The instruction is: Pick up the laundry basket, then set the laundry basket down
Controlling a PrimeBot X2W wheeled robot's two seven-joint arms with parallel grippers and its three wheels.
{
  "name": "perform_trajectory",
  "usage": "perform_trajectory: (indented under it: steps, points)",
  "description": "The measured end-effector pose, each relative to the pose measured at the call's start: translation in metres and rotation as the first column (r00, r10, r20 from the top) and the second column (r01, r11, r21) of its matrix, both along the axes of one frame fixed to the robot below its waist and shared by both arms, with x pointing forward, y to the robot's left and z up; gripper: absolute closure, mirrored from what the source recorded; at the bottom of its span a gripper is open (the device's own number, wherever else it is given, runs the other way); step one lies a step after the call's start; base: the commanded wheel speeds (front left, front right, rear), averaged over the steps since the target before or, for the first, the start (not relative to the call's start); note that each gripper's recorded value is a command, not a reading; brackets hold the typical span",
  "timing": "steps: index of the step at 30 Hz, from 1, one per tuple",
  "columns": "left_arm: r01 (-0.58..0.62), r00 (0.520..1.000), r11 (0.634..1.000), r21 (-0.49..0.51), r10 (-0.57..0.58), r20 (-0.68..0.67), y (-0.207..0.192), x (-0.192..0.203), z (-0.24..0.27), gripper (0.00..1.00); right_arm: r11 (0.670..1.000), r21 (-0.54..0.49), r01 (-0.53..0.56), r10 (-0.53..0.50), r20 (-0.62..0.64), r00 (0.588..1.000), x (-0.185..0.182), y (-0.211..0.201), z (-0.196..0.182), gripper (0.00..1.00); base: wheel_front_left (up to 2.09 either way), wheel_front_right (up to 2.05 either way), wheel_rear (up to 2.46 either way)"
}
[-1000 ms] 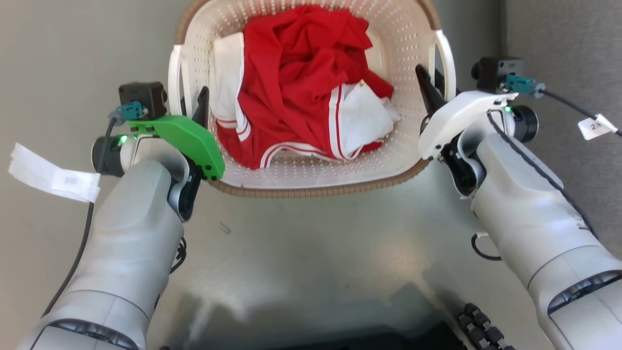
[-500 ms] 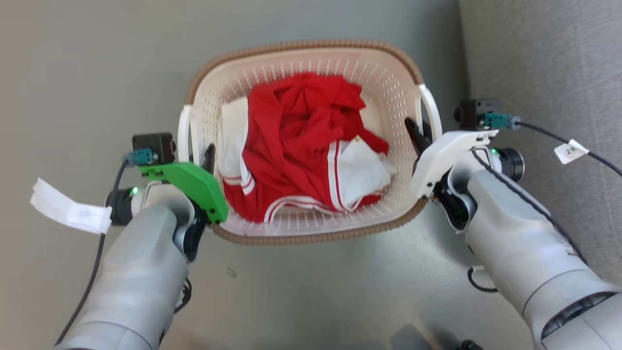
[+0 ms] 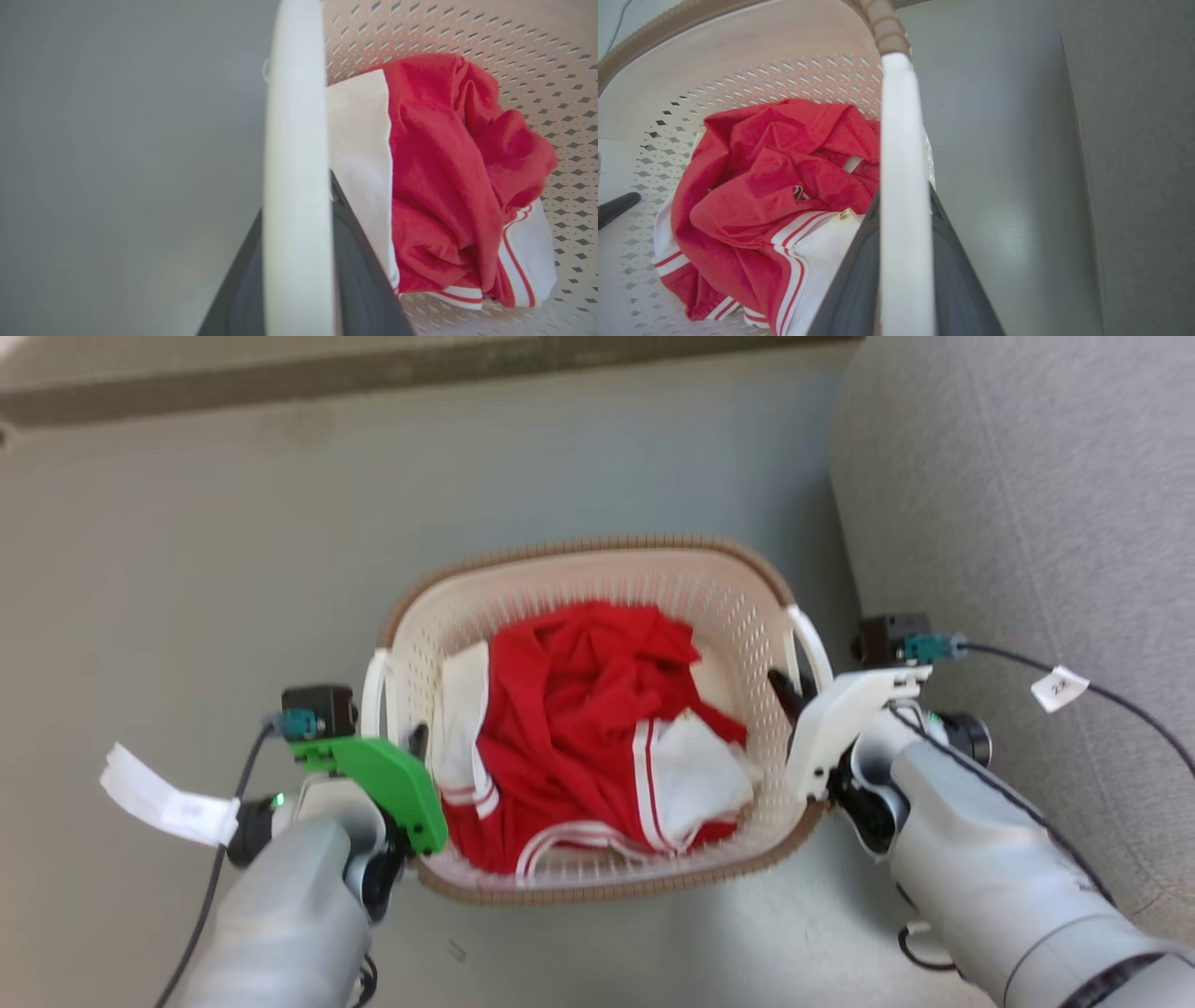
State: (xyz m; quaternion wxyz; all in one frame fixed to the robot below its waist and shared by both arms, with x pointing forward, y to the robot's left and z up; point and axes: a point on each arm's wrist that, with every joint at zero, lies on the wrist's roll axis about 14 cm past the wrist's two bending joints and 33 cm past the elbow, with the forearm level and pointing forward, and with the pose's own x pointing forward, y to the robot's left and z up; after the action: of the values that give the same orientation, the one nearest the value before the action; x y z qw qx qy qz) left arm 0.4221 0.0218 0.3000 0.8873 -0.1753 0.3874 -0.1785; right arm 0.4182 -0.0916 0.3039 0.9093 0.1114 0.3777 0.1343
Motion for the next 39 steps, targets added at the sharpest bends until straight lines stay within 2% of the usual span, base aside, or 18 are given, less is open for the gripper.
perform_trajectory:
  steps: [11, 20, 28, 39]
  points:
    - [0.027, 1.000, 1.000, 0.015, -0.027, -0.006, 0.003, -0.038, 0.023, 1.00, 1.000, 0.012, -0.013, 0.013, -0.015, 1.000, -0.038, 0.006, 0.022, 1.00, 0.00, 0.00, 0.00]
    - [0.007, 1.000, 1.000, 0.021, -0.006, -0.021, 0.013, -0.075, 0.032, 1.00, 0.999, 0.018, -0.049, 0.050, -0.036, 0.998, -0.075, 0.016, 0.030, 1.00, 0.00, 0.00, 0.00]
    - [-0.003, 1.000, 1.000, 0.015, 0.002, 0.021, 0.015, -0.080, 0.049, 1.00, 0.998, 0.015, -0.067, 0.067, 0.006, 0.998, -0.077, 0.019, 0.048, 1.00, 0.00, 0.00, 0.00]
    - [-0.001, 1.000, 1.000, 0.018, 0.001, 0.013, 0.017, -0.085, 0.050, 1.00, 0.997, 0.016, -0.076, 0.076, -0.011, 0.997, -0.082, 0.022, 0.049, 1.00, 0.00, 0.00, 0.00]
